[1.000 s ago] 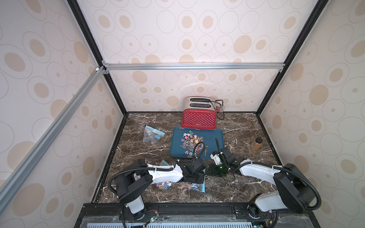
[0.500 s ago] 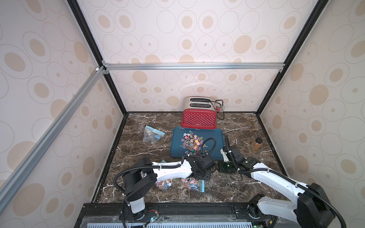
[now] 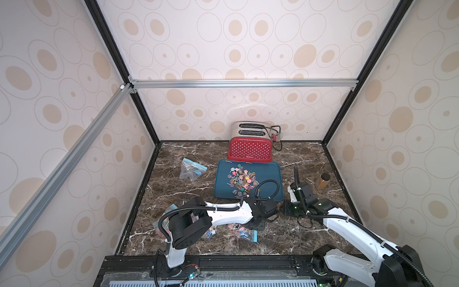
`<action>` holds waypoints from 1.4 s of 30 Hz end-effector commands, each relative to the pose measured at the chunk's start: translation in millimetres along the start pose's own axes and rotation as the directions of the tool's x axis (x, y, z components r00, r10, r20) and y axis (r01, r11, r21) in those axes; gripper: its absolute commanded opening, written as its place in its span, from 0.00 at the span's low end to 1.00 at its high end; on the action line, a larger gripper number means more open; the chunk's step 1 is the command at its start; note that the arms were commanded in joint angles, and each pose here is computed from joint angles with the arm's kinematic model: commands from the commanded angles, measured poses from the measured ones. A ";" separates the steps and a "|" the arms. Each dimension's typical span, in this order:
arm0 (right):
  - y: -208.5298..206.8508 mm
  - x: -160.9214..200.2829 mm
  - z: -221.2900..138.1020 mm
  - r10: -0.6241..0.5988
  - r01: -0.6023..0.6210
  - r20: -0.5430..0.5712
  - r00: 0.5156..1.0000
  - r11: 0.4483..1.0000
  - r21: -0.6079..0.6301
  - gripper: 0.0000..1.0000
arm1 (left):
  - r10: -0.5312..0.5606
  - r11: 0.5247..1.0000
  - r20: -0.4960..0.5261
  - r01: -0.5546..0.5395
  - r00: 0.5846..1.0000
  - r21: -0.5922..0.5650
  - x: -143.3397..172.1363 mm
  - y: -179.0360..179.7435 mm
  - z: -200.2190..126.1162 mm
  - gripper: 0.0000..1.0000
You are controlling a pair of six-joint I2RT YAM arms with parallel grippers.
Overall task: Pour candies out of the ziploc bag
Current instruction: Open the ziploc bag at the center of the board.
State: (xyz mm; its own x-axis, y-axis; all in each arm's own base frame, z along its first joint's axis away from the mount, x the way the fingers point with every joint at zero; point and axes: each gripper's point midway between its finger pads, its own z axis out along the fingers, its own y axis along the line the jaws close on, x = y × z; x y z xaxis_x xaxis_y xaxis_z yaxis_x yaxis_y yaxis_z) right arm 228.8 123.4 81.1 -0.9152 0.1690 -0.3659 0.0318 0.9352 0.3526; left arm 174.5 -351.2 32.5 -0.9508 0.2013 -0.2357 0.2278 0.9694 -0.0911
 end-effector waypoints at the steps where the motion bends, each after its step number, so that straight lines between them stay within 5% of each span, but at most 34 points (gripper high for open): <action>1: -6.4 8.6 -0.4 -0.004 0.004 -0.023 1.000 1.000 0.010 0.32 | -0.027 0.999 -0.001 0.027 1.000 -0.030 0.6 0.5 -4.2 0.29; 28: -5.5 9.3 -0.3 -0.002 0.001 -0.022 1.000 1.000 -0.011 0.32 | -0.025 0.998 -0.083 0.020 0.996 -0.053 12.6 -5.7 12.8 0.30; 42: -5.2 11.3 -1.1 -0.001 0.001 -0.021 1.000 1.000 -0.020 0.32 | -0.025 0.992 -0.072 0.016 0.997 -0.123 13.5 10.3 11.2 0.00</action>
State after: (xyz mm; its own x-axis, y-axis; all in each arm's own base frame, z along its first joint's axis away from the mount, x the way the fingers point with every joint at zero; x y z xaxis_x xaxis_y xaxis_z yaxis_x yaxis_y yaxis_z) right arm 223.2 123.2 80.3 -0.9179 0.1623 -0.3620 0.0164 0.9272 0.3742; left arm 169.3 -349.8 18.6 -0.9697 0.1816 -0.1635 0.1886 0.9817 -0.0282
